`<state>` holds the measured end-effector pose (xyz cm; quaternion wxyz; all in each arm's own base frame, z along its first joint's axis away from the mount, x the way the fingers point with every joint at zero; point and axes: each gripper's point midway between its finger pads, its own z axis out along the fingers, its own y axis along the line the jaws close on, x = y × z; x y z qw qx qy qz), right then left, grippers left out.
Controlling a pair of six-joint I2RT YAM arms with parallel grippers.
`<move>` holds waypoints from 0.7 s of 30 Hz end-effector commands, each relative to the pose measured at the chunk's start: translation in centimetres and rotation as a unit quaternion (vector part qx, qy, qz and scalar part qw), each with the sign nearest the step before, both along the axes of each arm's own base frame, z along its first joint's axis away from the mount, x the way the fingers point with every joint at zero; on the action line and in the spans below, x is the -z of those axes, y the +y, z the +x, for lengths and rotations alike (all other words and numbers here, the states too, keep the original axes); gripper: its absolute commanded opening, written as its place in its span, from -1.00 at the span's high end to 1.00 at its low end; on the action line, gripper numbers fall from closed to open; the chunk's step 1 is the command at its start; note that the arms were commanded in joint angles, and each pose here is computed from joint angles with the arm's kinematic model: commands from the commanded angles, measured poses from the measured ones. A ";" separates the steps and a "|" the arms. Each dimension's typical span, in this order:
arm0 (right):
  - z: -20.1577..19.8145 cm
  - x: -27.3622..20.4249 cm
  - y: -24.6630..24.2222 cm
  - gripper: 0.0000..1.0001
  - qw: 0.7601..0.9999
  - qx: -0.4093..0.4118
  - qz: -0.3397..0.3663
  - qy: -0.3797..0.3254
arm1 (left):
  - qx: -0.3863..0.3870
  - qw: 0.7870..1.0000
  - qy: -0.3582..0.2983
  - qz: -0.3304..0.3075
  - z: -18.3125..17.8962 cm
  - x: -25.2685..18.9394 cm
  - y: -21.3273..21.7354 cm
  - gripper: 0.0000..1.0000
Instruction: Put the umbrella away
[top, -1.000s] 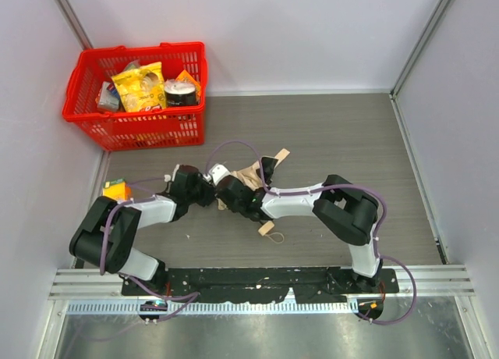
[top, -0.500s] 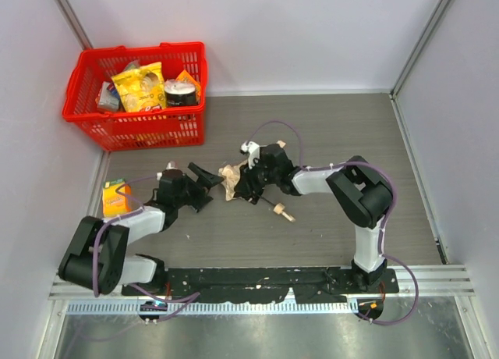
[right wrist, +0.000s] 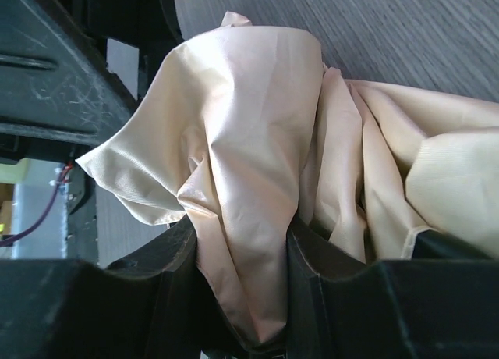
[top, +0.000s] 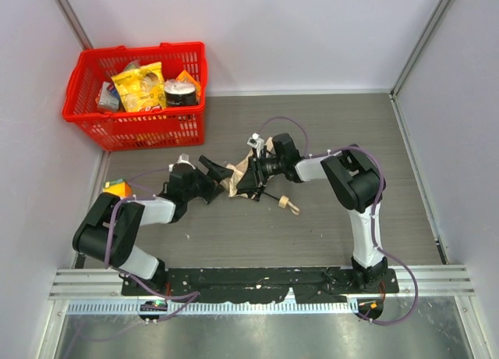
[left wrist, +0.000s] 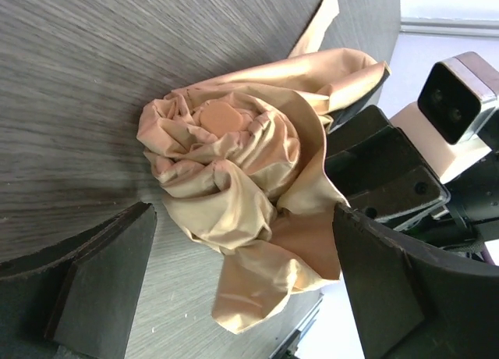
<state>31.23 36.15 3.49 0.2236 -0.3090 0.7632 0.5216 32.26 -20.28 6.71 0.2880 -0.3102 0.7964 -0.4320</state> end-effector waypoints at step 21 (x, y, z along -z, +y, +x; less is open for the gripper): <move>-3.7 7.3 -3.7 0.98 0.983 0.005 -0.101 0.150 | -0.097 0.964 0.203 0.144 1.3 -3.1 3.2 -0.99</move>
